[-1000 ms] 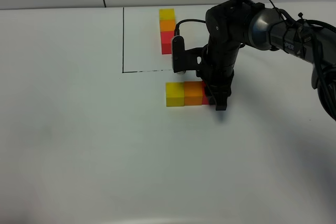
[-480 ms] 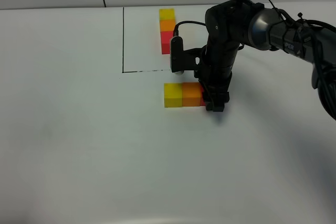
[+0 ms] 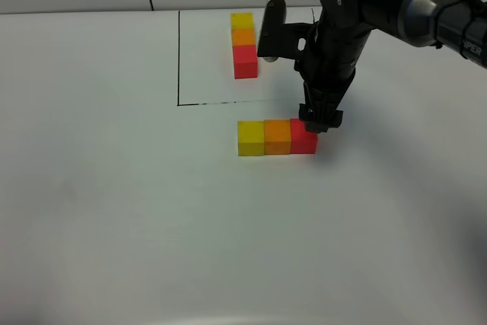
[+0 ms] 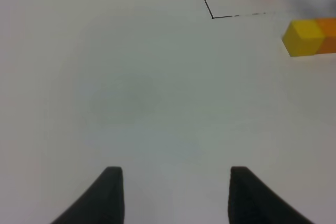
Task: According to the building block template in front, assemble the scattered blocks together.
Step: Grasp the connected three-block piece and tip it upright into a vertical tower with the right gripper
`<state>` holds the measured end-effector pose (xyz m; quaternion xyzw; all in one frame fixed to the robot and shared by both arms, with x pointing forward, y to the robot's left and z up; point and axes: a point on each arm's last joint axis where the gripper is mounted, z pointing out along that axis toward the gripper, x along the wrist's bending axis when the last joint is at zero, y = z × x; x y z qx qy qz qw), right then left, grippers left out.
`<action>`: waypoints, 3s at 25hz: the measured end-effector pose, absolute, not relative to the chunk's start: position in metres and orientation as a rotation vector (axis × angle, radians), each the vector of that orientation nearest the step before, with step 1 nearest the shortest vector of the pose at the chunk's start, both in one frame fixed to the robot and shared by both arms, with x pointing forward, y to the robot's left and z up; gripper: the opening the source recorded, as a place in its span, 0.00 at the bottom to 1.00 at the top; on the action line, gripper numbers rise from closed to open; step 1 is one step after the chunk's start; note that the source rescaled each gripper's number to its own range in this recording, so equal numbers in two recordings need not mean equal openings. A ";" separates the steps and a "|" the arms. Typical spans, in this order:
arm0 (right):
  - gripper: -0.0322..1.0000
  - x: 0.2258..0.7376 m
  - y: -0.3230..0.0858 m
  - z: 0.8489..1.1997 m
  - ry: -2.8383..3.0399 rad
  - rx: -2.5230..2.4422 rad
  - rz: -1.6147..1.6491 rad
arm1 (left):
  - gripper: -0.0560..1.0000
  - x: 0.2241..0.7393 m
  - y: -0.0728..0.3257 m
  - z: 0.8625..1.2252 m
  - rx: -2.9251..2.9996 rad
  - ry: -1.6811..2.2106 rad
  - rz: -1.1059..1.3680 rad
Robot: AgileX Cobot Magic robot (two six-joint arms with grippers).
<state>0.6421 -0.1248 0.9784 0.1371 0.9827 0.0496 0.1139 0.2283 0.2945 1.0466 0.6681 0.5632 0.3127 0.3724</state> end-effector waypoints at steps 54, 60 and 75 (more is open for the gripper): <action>0.75 0.640 -0.067 0.936 2.953 0.102 0.067 | 0.09 0.228 0.294 1.047 1.712 1.443 0.801; 0.73 0.641 -0.065 0.921 2.985 0.084 0.067 | 0.09 0.228 0.294 1.047 1.712 1.443 0.801; 0.10 0.645 -0.065 0.902 3.009 0.135 0.097 | 0.09 0.228 0.294 1.047 1.712 1.443 0.801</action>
